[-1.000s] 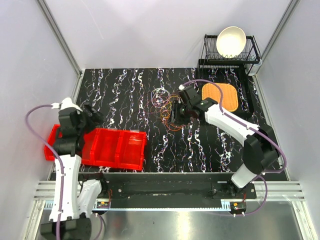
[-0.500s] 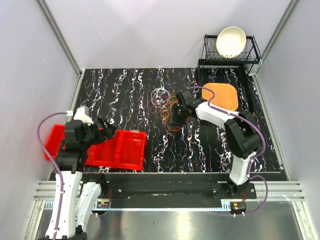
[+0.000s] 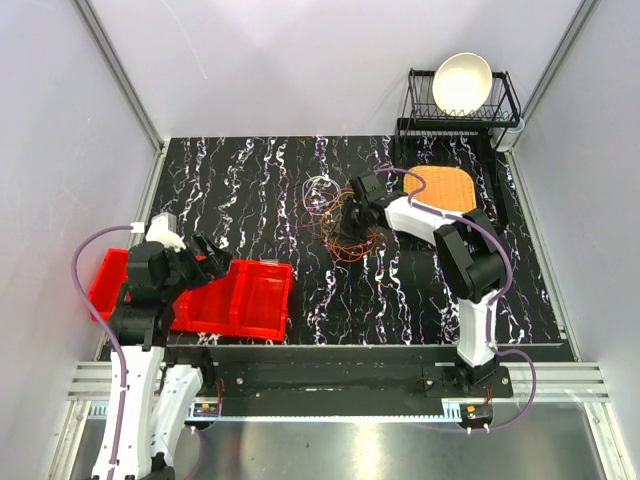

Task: Untangle the cables

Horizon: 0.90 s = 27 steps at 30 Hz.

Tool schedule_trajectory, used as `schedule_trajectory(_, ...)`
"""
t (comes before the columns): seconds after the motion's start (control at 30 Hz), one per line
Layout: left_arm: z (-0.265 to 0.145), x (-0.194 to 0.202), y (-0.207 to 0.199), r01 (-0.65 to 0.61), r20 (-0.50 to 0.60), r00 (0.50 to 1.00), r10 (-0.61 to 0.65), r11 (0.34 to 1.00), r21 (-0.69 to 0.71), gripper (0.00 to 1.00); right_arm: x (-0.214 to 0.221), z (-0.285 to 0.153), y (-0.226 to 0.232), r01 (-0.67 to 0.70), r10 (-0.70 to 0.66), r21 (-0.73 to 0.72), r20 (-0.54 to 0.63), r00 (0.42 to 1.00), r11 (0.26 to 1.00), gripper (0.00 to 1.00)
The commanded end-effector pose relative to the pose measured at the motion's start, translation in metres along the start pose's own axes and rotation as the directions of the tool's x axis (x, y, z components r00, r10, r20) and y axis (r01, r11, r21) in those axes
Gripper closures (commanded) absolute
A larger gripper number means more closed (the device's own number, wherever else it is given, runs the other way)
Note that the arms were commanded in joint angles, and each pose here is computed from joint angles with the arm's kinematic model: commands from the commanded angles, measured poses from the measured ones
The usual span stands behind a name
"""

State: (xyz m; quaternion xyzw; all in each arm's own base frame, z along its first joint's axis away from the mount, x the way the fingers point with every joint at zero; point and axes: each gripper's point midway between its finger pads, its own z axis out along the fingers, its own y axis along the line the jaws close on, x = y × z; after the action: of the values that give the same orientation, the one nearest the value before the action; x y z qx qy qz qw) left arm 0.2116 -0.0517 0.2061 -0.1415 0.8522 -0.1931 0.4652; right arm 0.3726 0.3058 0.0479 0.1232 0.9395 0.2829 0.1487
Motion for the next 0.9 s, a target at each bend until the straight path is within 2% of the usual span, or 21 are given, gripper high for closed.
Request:
schedule_trajectory(0.0,-0.005,-0.015,-0.004,-0.028,0.084,0.996,0.027,1.000,0.012,0.12,-0.025,0.009,0.013,-0.010,0.012,-0.027,0.057,0.998,1.000,0.65)
schedule_trajectory(0.07,-0.007,-0.016,-0.003,-0.027,0.096,0.995,0.026,1.000,0.009,0.13,-0.025,0.013,0.012,-0.010,0.011,-0.024,0.054,0.998,1.000,0.76)
schedule_trajectory(0.1,-0.006,-0.016,-0.004,-0.027,0.092,0.995,0.025,1.000,0.013,0.13,-0.028,0.012,0.016,-0.008,0.009,-0.030,0.059,0.998,1.000,0.91)
schedule_trajectory(0.17,-0.005,-0.015,-0.003,-0.026,0.084,0.996,0.025,1.000,0.009,0.13,-0.031,0.009,0.022,0.005,-0.002,-0.045,0.065,0.998,0.999,1.00)
schedule_trajectory(0.27,-0.004,-0.015,-0.002,-0.025,0.081,0.996,0.025,1.000,0.006,0.13,-0.043,-0.009,0.045,0.047,-0.038,-0.097,0.091,0.995,0.994,1.00)
schedule_trajectory(0.33,-0.004,-0.015,-0.001,-0.023,0.081,0.996,0.023,1.000,0.001,0.13,-0.053,-0.034,0.082,0.108,-0.087,-0.193,0.118,0.989,0.975,1.00)
schedule_trajectory(0.43,-0.004,-0.016,0.000,-0.021,0.086,0.996,0.021,1.000,-0.010,0.14,-0.070,-0.105,0.152,0.224,-0.158,-0.369,0.201,0.967,0.902,1.00)
schedule_trajectory(0.47,-0.004,-0.015,0.001,-0.017,0.084,0.996,0.018,1.000,-0.012,0.14,-0.079,-0.151,0.187,0.289,-0.179,-0.438,0.274,0.945,0.851,1.00)
schedule_trajectory(0.5,-0.004,-0.016,0.002,-0.016,0.087,0.996,0.018,1.000,-0.018,0.14,-0.077,-0.178,0.206,0.331,-0.204,-0.491,0.295,0.933,0.806,1.00)
schedule_trajectory(0.53,-0.004,-0.015,0.002,-0.015,0.085,0.996,0.017,1.000,-0.017,0.14,-0.079,-0.204,0.221,0.374,-0.218,-0.516,0.339,0.915,0.770,1.00)
schedule_trajectory(0.57,-0.004,-0.016,0.002,-0.014,0.087,0.996,0.016,1.000,-0.021,0.14,-0.080,-0.255,0.245,0.440,-0.221,-0.553,0.418,0.881,0.707,1.00)
schedule_trajectory(0.67,-0.004,-0.016,0.003,-0.013,0.086,0.996,0.015,1.000,-0.023,0.14,-0.074,-0.330,0.268,0.542,-0.217,-0.571,0.539,0.814,0.616,1.00)
schedule_trajectory(0.77,-0.004,-0.016,0.003,-0.014,0.088,0.996,0.016,1.000,-0.024,0.14,-0.063,-0.351,0.264,0.564,-0.221,-0.571,0.559,0.799,0.597,1.00)
schedule_trajectory(0.87,-0.004,-0.016,0.002,-0.016,0.087,0.996,0.018,1.000,-0.018,0.15,-0.049,-0.334,0.246,0.531,-0.240,-0.576,0.505,0.829,0.622,1.00)
